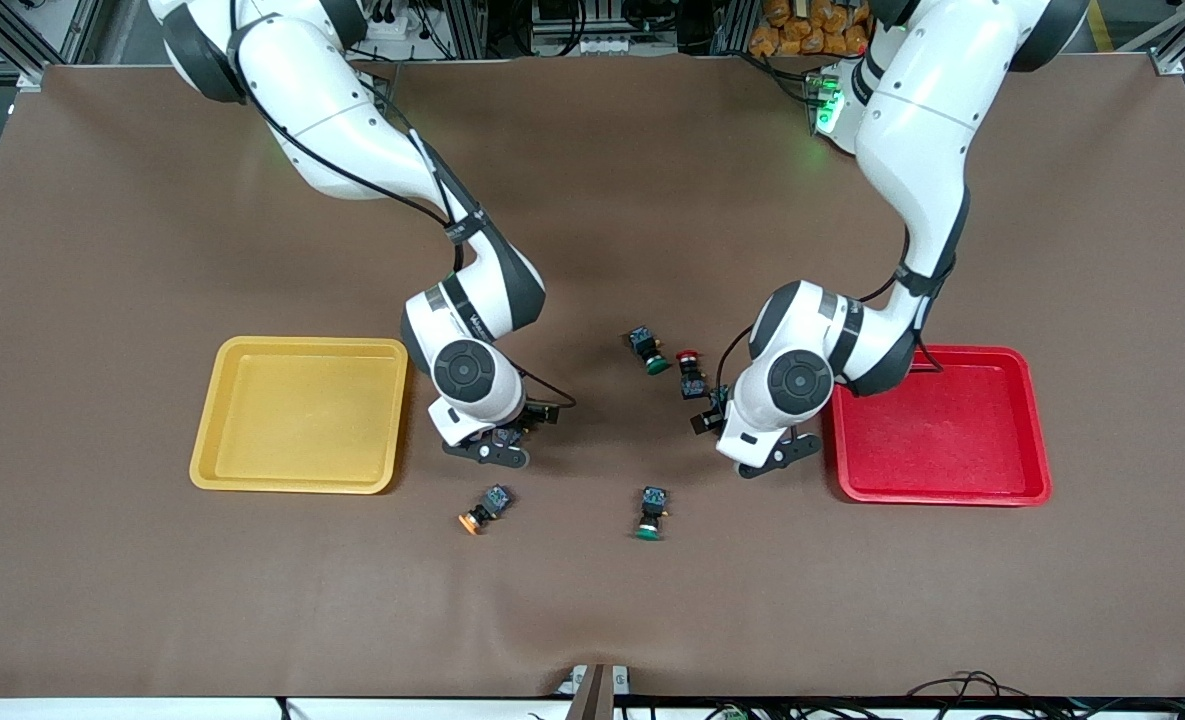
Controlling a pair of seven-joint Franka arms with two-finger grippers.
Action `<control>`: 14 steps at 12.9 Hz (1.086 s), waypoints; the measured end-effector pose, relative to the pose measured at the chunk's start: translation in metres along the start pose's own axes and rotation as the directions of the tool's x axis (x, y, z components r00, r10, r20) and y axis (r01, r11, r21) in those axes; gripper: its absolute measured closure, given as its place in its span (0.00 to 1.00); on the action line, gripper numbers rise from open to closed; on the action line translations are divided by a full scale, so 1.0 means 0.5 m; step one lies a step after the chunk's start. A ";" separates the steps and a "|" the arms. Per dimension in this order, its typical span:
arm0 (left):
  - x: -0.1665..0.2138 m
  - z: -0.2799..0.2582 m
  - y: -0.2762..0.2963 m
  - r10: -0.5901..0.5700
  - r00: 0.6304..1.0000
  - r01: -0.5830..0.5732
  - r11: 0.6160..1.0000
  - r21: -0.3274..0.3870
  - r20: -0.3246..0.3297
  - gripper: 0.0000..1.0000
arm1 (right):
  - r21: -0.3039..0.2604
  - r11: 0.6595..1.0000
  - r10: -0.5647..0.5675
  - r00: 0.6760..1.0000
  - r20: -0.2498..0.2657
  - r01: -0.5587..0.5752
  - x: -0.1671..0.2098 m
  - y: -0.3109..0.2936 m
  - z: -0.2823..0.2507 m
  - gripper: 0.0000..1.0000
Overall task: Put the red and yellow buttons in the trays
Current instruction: 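Close both grippers on the red and orange buttons, then carry the red button to the red tray while the right gripper carries orange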
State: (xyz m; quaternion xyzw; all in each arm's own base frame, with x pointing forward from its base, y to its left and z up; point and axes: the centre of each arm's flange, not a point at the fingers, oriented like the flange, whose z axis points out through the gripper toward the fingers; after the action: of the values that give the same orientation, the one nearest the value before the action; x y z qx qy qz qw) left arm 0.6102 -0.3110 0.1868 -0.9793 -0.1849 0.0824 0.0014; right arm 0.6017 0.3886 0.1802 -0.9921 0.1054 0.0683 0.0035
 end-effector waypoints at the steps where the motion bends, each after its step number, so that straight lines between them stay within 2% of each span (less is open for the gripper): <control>1: -0.001 0.011 0.000 -0.002 1.000 0.002 1.000 0.004 0.004 0.00 | -0.001 1.000 0.003 1.000 0.001 -0.003 -0.001 0.000 0.001 0.00; 2: -0.003 0.018 -0.001 -0.002 1.000 0.002 1.000 0.009 0.008 0.00 | 0.000 1.000 0.006 1.000 -0.001 -0.006 0.001 0.000 0.000 0.09; 5: -0.012 0.035 -0.007 -0.001 1.000 0.000 1.000 0.023 0.021 0.00 | 0.001 1.000 0.020 1.000 -0.006 -0.020 0.009 0.008 -0.003 0.48; 7: -0.018 0.040 -0.006 0.002 1.000 -0.002 1.000 0.026 0.025 0.21 | 0.002 1.000 0.030 1.000 -0.008 -0.030 0.012 0.010 -0.006 0.68; 9: -0.023 0.028 -0.001 -0.014 1.000 0.013 1.000 0.020 0.020 0.48 | 0.007 0.998 0.062 0.998 -0.011 -0.062 0.013 0.007 -0.027 0.67; 10: -0.023 0.023 -0.001 -0.024 1.000 0.024 1.000 0.020 0.018 0.56 | 0.002 0.998 0.070 0.998 -0.002 -0.070 0.009 0.005 -0.054 0.67; 12: -0.021 -0.003 -0.004 -0.031 0.999 0.031 0.999 0.019 0.015 0.56 | -0.010 0.997 0.071 0.997 0.017 -0.070 -0.007 0.004 -0.160 0.67; 14: -0.013 -0.077 -0.025 -0.040 0.999 0.039 0.999 0.032 0.018 0.56 | -0.020 0.998 0.066 0.997 0.035 -0.065 -0.042 0.027 -0.326 0.67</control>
State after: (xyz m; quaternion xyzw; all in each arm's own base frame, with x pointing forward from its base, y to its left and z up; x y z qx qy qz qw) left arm 0.6058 -0.3007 0.2260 -0.9745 -0.2029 0.0945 0.0166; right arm 0.6007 0.3762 0.3447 -0.9867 0.1371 0.0871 -0.0060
